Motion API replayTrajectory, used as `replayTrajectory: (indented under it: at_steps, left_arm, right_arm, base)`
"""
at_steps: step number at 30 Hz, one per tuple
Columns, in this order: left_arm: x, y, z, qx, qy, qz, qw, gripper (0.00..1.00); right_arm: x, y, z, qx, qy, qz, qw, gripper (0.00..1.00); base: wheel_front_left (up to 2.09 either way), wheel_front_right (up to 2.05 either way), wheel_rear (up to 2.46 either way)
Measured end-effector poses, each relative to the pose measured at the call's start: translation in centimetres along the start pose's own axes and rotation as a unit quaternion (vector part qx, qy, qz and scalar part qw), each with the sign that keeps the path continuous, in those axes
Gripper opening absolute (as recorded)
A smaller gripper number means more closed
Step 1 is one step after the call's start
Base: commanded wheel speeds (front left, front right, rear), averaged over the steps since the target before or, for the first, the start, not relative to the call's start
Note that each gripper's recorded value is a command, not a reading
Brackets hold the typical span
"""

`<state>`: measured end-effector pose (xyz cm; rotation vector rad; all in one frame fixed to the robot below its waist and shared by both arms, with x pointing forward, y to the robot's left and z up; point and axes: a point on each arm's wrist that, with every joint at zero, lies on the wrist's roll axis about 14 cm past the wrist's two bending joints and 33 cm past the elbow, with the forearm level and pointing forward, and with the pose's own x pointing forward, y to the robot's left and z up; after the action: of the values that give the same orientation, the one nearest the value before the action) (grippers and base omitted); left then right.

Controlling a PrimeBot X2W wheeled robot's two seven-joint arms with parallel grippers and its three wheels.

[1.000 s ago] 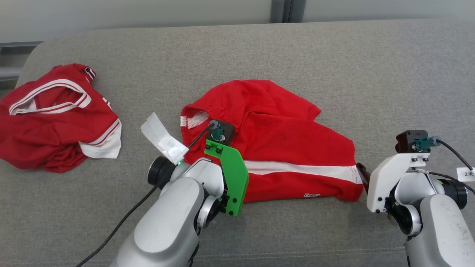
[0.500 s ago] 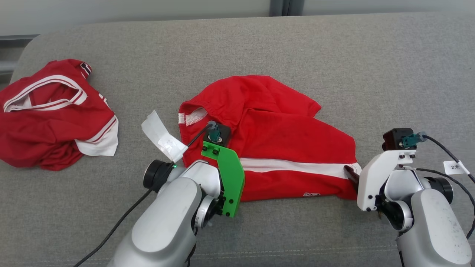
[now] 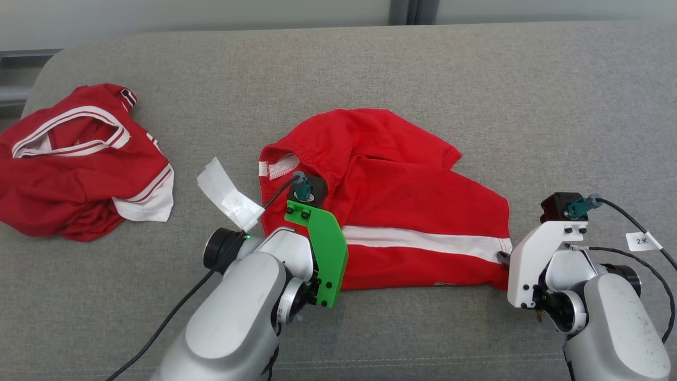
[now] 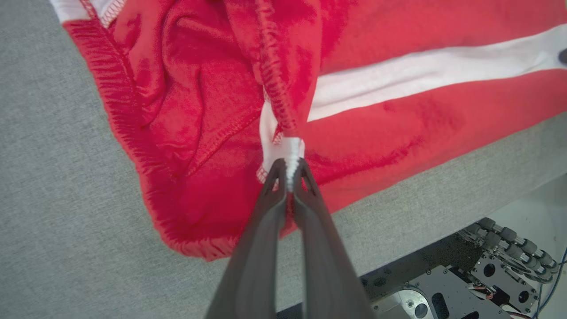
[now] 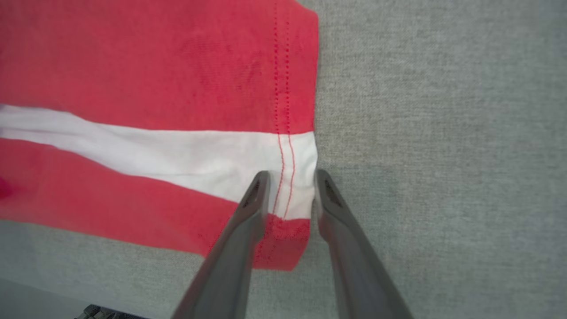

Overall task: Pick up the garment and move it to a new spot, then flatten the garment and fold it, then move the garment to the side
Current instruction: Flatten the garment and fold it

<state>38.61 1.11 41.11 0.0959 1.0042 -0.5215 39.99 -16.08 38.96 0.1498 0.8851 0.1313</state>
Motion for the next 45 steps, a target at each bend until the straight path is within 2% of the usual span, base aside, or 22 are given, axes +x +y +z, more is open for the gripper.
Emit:
replayTrajectory:
  at_steps: [11, 12, 13, 14, 25, 26, 27, 29, 30, 31, 39, 42, 45]
  left_arm:
    - [-0.9, 0.2, 0.9, -0.019, -0.034, 0.005, 0.999, 0.00]
    - [-0.9, 0.1, 0.9, -0.019, -0.034, 0.005, 0.999, 0.00]
    - [-1.0, 0.1, 0.8, -0.019, -0.033, 0.005, 0.999, 0.00]
    - [-1.0, 0.0, 0.7, -0.020, -0.033, 0.005, 0.999, 0.00]
    - [-0.6, -0.2, 0.0, -0.024, -0.024, 0.001, 0.999, 0.00]
    - [-0.5, -0.1, 0.0, -0.025, -0.023, 0.001, 0.999, 0.00]
    - [-0.5, 0.0, 0.0, -0.025, -0.022, 0.001, 0.999, 0.00]
    - [-0.4, 0.1, -0.1, -0.027, -0.021, 0.002, 0.999, 0.00]
    - [-0.4, 0.1, -0.1, -0.028, -0.020, 0.002, 0.999, 0.00]
    - [-0.4, 0.1, -0.1, -0.028, -0.020, 0.002, 0.999, 0.00]
    - [-0.3, 0.6, 0.3, -0.039, -0.033, 0.005, 0.999, 0.00]
    - [-0.6, 0.7, 1.4, -0.050, -0.058, 0.000, 0.997, 0.00]
    - [-1.2, 0.7, 3.6, -0.072, -0.103, -0.015, 0.992, 0.00]
  right_arm:
    - [-1.1, -0.9, 0.4, 0.011, -0.021, -0.011, 1.000, 0.00]
    - [-1.2, -0.9, 0.4, 0.011, -0.022, -0.012, 1.000, 0.16]
    - [-1.2, -0.9, 0.4, 0.010, -0.023, -0.012, 1.000, 0.49]
    - [-1.3, -0.8, 0.4, 0.008, -0.023, -0.012, 1.000, 1.00]
    - [-0.2, -0.3, -1.3, 0.012, 0.008, -0.002, 1.000, 1.00]
    - [0.0, -0.2, -1.3, 0.012, 0.010, -0.001, 1.000, 0.96]
    - [0.1, -0.2, -1.3, 0.012, 0.011, 0.001, 1.000, 0.68]
    - [0.4, -0.1, -1.2, 0.013, 0.010, 0.001, 1.000, 0.22]
    - [0.5, -0.1, -1.1, 0.013, 0.009, 0.002, 1.000, 0.05]
    - [0.5, -0.1, -1.1, 0.013, 0.009, 0.002, 1.000, 0.00]
    - [0.8, -0.3, -0.7, 0.017, 0.002, -0.001, 1.000, 0.00]
    - [0.7, -0.5, 0.8, 0.020, -0.029, -0.002, 0.999, 0.00]
    - [0.0, -0.3, 3.9, 0.020, -0.086, 0.001, 0.996, 0.00]
  base:
    - [0.00, 0.00, 0.00]
    - [0.00, 0.00, 0.00]
    - [0.00, 0.00, 0.00]
    - [0.00, 0.00, 0.00]
    - [0.00, 0.00, 0.00]
    - [0.00, 0.00, 0.00]
    - [0.00, 0.00, 0.00]
    - [0.00, 0.00, 0.00]
    - [0.00, 0.00, 0.00]
    - [0.00, 0.00, 0.00]
    - [0.00, 0.00, 0.00]
    - [0.00, 0.00, 0.00]
    - [0.00, 0.00, 0.00]
